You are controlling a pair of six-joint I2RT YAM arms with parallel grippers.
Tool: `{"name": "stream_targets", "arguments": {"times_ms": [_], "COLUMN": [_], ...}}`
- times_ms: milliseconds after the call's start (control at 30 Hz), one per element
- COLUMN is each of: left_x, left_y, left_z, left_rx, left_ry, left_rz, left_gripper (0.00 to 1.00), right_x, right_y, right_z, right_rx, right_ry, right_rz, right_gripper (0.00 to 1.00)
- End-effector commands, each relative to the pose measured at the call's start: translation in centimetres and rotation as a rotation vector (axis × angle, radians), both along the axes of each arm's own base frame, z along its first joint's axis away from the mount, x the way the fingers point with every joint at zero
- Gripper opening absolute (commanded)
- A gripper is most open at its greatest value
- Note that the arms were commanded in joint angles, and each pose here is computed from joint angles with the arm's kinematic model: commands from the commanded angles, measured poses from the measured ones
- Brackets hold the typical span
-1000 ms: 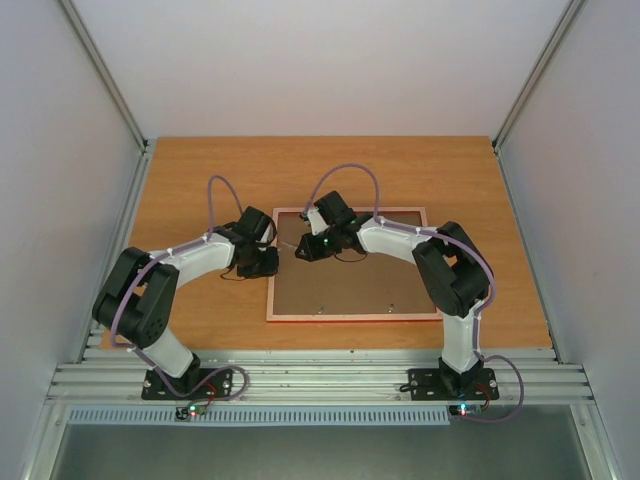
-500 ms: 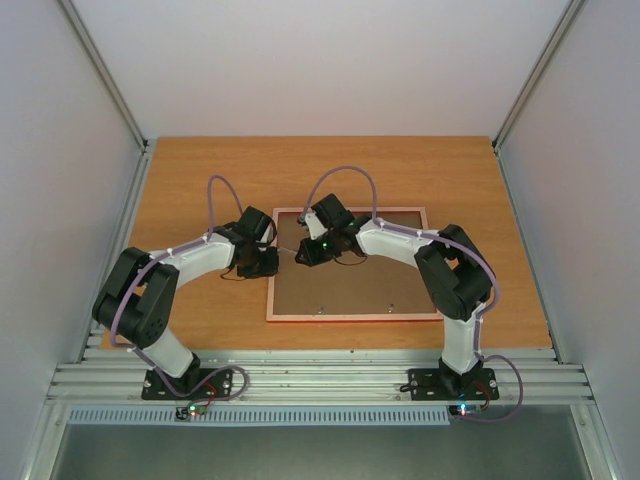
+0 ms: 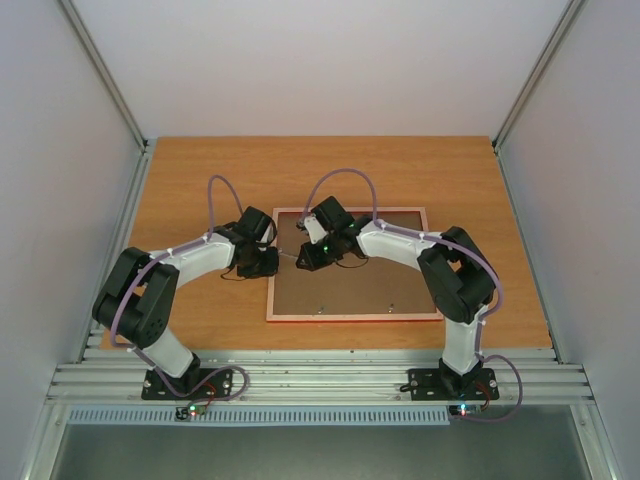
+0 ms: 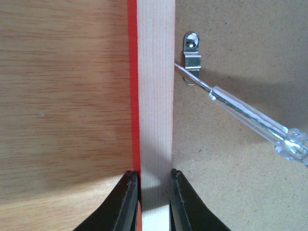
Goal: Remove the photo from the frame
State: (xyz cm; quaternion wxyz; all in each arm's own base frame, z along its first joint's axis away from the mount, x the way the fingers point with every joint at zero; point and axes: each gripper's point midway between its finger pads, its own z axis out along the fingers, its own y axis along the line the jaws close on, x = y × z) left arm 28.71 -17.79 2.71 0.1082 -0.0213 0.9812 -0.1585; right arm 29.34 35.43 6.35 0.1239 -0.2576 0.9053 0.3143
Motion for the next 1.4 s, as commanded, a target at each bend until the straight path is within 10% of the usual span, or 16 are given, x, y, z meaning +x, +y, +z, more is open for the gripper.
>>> {"name": "stream_targets", "arguments": {"times_ms": [0, 767, 1367], "left_x": [-0.7, -0.9, 6.1], "left_y": [0.6, 1.0, -0.1], "left_z": [-1.4, -0.4, 4.7], "left_rx": [0.042, 0.044, 0.098], "left_ry": [0.038, 0.027, -0.094], "left_rz": [-0.004, 0.026, 0.041], "left_gripper": [0.15, 0.17, 0.59], "right_x": [-2.2, -1.9, 0.7], "right_y": [-1.5, -4.3, -11.7], "right_z": [-0.7, 1.6, 1.9], "right_rx": [-0.067, -0.063, -0.143], "right_ry": [0.051, -0.089, -0.349], "right_rz": [0.021, -0.045, -0.347], "right_gripper": [0.01, 0.01, 0.01]}}
